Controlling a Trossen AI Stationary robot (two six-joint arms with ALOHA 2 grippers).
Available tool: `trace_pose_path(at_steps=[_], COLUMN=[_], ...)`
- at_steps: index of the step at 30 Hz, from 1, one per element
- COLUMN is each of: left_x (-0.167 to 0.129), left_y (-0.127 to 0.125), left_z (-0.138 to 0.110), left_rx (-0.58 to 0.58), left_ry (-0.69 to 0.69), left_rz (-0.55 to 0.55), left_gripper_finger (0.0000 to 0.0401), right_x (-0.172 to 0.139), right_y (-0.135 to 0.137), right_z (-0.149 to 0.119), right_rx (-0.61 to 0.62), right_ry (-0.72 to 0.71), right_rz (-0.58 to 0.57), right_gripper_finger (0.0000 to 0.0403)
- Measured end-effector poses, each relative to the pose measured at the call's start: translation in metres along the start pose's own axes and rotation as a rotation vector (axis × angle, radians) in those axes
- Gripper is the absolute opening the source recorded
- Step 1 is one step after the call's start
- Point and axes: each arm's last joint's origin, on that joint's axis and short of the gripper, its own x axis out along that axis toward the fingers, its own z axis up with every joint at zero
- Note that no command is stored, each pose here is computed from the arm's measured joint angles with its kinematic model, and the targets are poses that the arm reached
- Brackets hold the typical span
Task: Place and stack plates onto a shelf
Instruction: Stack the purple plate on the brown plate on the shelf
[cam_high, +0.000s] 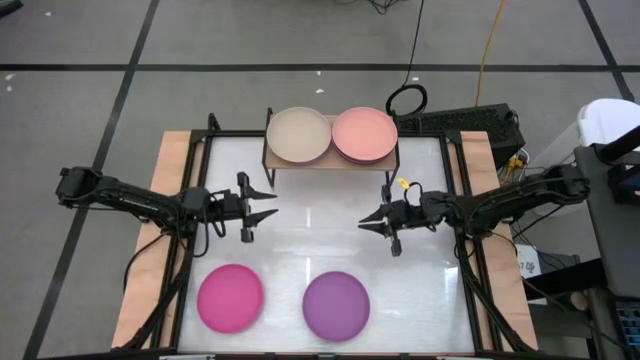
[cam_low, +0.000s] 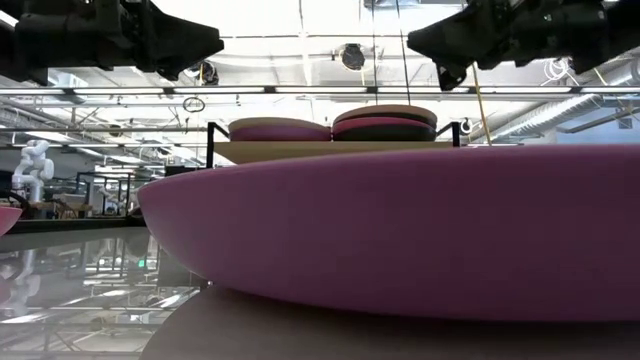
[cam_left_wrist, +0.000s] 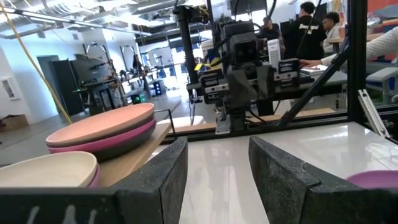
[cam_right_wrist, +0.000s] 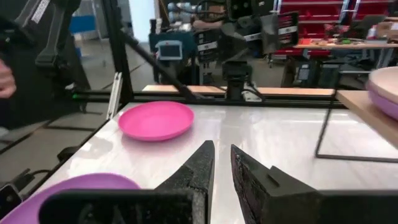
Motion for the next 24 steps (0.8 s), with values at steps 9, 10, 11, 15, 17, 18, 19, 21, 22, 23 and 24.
trace_pose_path(at_steps=[9,10,11,15,17,18,19,21,22,23,24], left_x=[0.0,0.0,0.0,0.0,0.0,0.0,0.0,0.0,0.0,0.0,0.0], left_y=[0.0,0.0,0.0,0.0,0.0,0.0,0.0,0.0,0.0,0.0,0.0], left_z=[0.0,0.0,0.0,0.0,0.0,0.0,0.0,0.0,0.0,0.0,0.0], left_rx=[-0.003,-0.003,-0.003,-0.003,-0.003,-0.003,-0.003,-0.003,-0.003,-0.003,-0.002], left_ry=[0.0,0.0,0.001,0.001,0.002,0.002,0.002,0.002,0.002,0.003,0.004], left_rz=[0.0,0.0,0.0,0.0,0.0,0.0,0.0,0.0,0.0,0.0,0.0], left_gripper_finger=[0.0177,0.0177,0.0177,0.0177,0.0177,0.0177,0.0177,0.0177,0.0177,0.0177,0.0177], right_x=[0.026,0.029,0.032,0.047,0.054,0.057,0.06,0.066,0.069,0.072,0.074], right_y=[0.021,0.023,0.025,0.034,0.039,0.042,0.044,0.048,0.049,0.05,0.051], right_z=[0.01,0.011,0.012,0.017,0.018,0.018,0.019,0.019,0.018,0.018,0.017], right_rx=[-0.089,-0.094,-0.098,-0.121,-0.14,-0.15,-0.157,-0.166,-0.168,-0.169,-0.173], right_ry=[0.116,0.125,0.138,0.202,0.224,0.23,0.235,0.253,0.263,0.269,0.274], right_rz=[0.081,0.088,0.096,0.125,0.141,0.149,0.155,0.167,0.172,0.175,0.177], right_gripper_finger=[0.0041,0.0041,0.0041,0.0041,0.0041,0.0041,0.0041,0.0041,0.0041,0.0041,0.0041])
